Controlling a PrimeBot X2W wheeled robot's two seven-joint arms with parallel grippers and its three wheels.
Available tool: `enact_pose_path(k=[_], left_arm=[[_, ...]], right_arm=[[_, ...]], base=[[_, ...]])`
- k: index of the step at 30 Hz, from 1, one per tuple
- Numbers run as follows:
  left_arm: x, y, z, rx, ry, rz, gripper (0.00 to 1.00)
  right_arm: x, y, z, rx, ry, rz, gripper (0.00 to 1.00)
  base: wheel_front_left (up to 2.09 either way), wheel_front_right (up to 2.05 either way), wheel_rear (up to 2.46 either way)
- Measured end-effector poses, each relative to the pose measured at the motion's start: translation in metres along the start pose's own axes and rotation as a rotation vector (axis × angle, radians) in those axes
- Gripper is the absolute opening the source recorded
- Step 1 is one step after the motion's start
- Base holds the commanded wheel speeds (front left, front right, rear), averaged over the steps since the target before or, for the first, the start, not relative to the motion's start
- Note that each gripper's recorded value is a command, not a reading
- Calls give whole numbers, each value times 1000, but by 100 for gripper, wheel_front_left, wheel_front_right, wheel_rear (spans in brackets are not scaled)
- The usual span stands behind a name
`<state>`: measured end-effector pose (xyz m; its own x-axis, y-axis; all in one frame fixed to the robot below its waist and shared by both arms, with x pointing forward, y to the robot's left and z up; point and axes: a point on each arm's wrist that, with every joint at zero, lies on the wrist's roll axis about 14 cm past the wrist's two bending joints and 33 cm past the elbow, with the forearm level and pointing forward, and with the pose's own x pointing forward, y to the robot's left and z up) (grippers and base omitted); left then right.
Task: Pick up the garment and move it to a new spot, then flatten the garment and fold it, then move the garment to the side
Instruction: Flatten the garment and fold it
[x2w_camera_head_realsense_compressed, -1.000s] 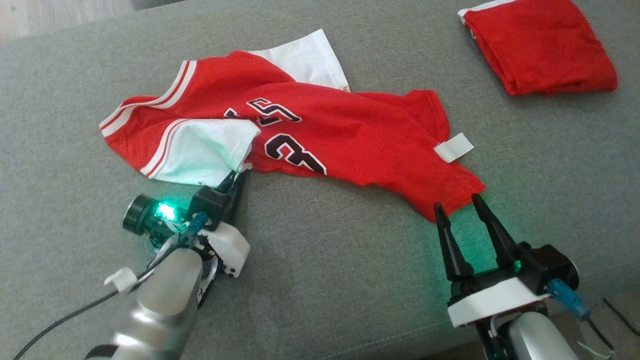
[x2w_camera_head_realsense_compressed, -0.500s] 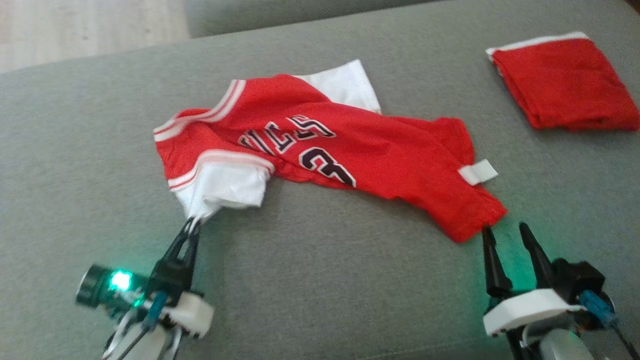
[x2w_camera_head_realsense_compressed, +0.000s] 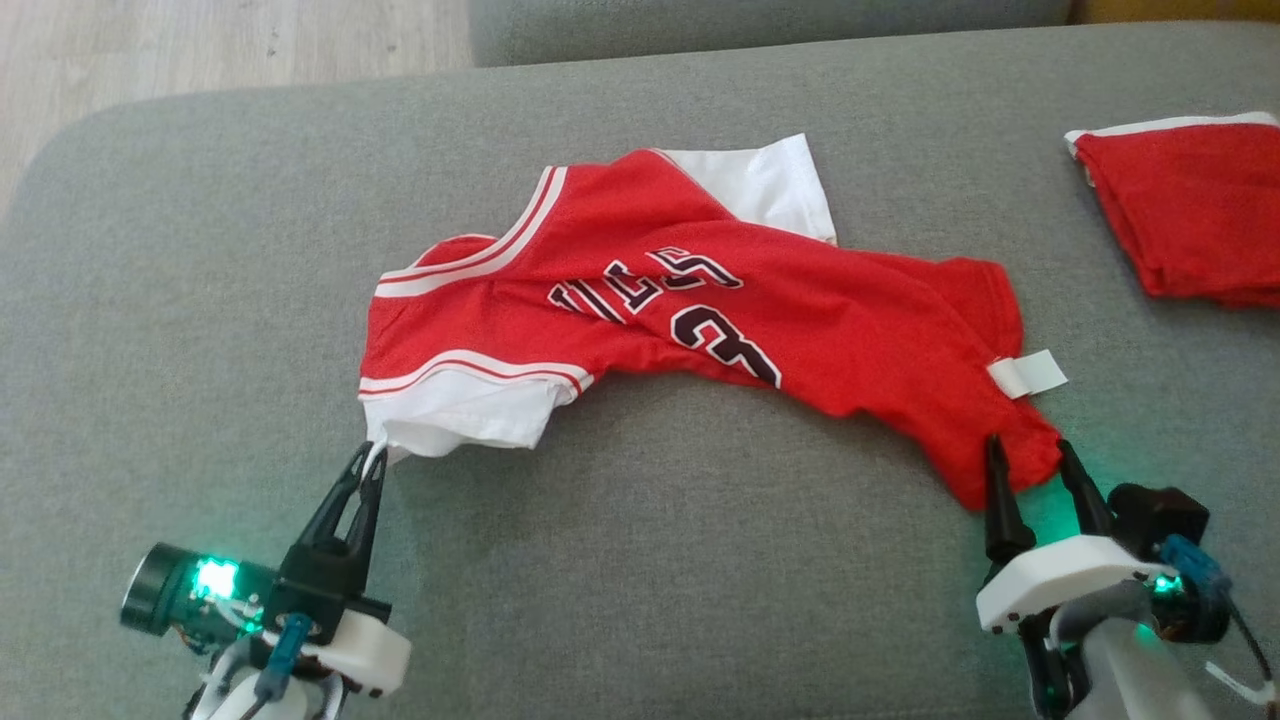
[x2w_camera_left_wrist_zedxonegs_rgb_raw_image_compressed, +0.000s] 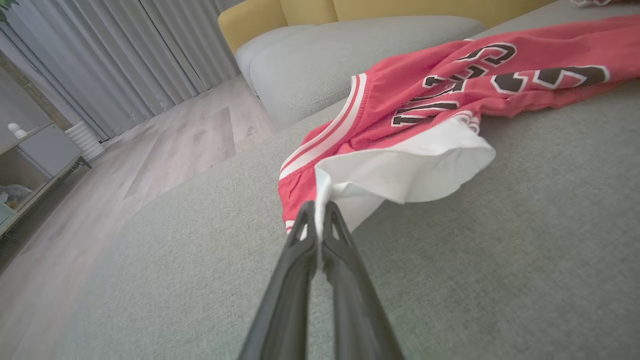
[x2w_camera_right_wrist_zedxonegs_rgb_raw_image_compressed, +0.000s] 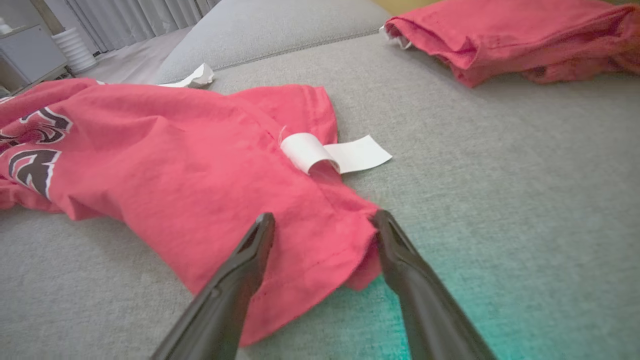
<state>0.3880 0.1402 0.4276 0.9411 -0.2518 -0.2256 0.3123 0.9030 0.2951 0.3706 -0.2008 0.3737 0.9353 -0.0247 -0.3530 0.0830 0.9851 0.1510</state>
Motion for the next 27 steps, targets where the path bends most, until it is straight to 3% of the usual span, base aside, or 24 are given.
enact_pose_path(k=[1,2,9,13,22,23,27], left_arm=[[-1,0,-1,-1,3,0,0],[-1,1,0,-1,1,1,0],[-6,3,7,2,-20,16,0],[-12,5,20,0,-70,34,0],[-25,15,71,32,-258,69,0],[-25,15,71,32,-258,69,0],[-32,24,98,57,-351,90,0]], right_arm=[[1,1,-2,-1,6,2,31],[1,1,-2,0,7,3,0],[1,2,6,-10,-17,8,0],[-3,2,37,-36,-120,13,0],[-36,-5,172,-148,-551,-10,0],[-36,-5,172,-148,-551,-10,0],[-55,-10,239,-270,-745,-24,0]], base=[[0,0,0],[0,0,0],[0,0,0],[0,0,0],[0,0,0],[0,0,0],[0,0,0]])
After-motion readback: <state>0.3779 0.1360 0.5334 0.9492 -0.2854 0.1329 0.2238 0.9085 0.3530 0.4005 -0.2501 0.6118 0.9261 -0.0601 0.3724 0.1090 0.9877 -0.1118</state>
